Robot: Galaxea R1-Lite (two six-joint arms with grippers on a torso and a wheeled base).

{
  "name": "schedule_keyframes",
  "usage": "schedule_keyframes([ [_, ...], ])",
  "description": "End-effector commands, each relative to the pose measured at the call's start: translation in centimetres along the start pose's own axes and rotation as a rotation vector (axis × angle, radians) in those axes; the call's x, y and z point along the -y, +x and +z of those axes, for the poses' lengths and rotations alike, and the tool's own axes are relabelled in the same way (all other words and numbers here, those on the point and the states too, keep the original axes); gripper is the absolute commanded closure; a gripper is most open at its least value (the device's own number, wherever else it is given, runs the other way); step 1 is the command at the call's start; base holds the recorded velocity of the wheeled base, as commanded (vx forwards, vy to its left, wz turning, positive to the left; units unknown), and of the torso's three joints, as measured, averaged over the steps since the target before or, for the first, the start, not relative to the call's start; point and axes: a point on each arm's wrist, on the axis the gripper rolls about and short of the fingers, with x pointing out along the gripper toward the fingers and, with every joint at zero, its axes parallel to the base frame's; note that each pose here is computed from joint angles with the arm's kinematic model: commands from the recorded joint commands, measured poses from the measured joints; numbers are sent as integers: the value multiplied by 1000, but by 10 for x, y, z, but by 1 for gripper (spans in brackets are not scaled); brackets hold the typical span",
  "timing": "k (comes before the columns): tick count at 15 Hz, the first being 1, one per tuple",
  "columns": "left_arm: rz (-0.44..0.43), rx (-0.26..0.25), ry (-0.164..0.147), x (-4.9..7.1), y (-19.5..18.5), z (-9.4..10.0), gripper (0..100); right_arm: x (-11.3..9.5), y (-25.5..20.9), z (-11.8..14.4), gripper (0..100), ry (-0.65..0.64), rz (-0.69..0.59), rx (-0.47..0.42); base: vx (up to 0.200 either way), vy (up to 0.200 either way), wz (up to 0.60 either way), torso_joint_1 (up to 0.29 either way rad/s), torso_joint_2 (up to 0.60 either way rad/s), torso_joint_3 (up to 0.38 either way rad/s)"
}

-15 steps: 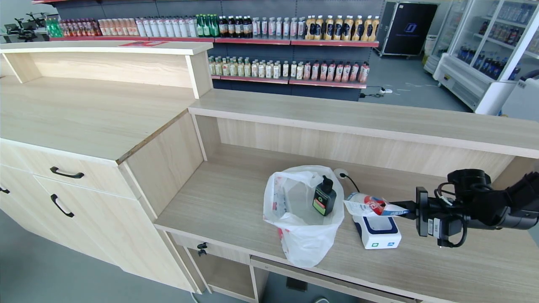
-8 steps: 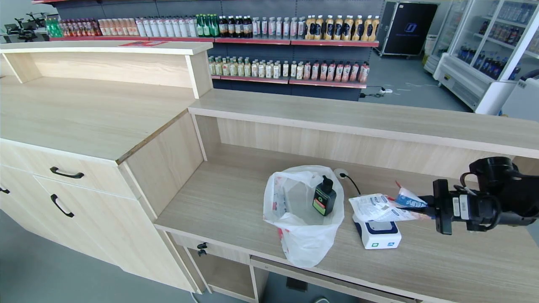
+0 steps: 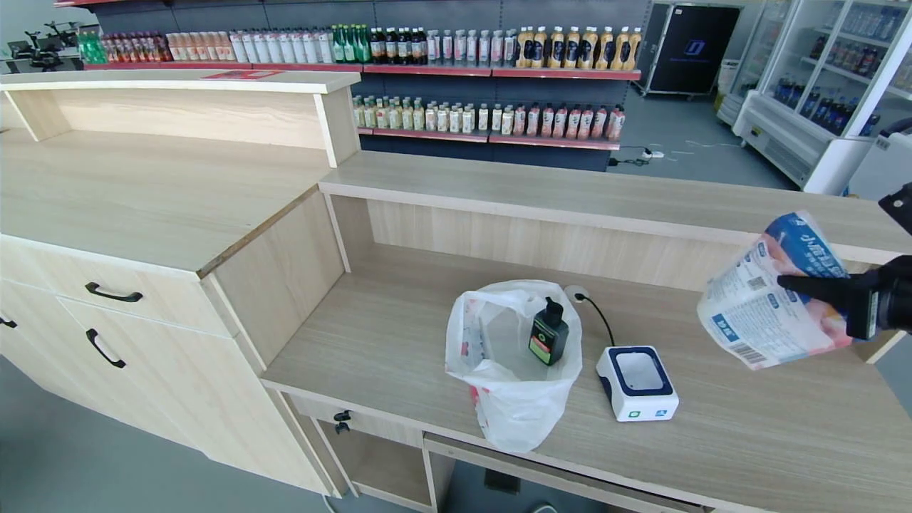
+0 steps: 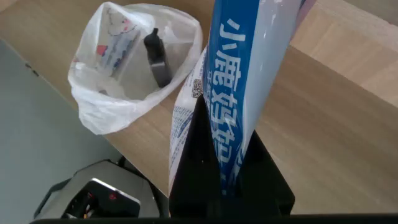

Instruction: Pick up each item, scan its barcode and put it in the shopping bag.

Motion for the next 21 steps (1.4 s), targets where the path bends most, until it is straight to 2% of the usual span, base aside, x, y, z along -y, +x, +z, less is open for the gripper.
schedule_keyframes([
  [1,0,0,0,0,0,0,0,-18,-24,-5,100,38,-207,-22,0,0,0,0,0,0],
  [3,0,0,0,0,0,0,0,-26,-26,-10,100,29,-340,-78,0,0,0,0,0,0],
  [6,0,0,0,0,0,0,0,-30,-20,-5,100,-38,-388,-70,0,0,0,0,0,0],
  [10,0,0,0,0,0,0,0,-53,1,7,100,-126,-267,30,0,0,600,1,1,2],
  [11,0,0,0,0,0,0,0,-67,13,10,100,-154,-162,62,0,0,0,0,0,0],
  [12,0,0,0,0,0,0,0,-70,16,9,100,-158,-123,64,0,0,0,0,0,0],
  [13,0,0,0,0,0,0,0,-83,28,2,100,-175,11,47,0,0,0,0,0,0],
  [15,0,0,0,0,0,0,0,-92,44,-12,100,-173,71,-11,0,0,0,0,0,0],
  [17,0,0,0,0,0,0,0,-96,64,-35,100,-149,97,-74,0,0,0,0,0,0],
  [19,0,0,0,0,0,0,0,-96,77,-50,100,-71,108,-142,0,0,0,0,0,0],
  [21,0,0,0,0,0,0,0,-95,89,-58,100,-46,111,-169,0,0,0,0,0,0],
])
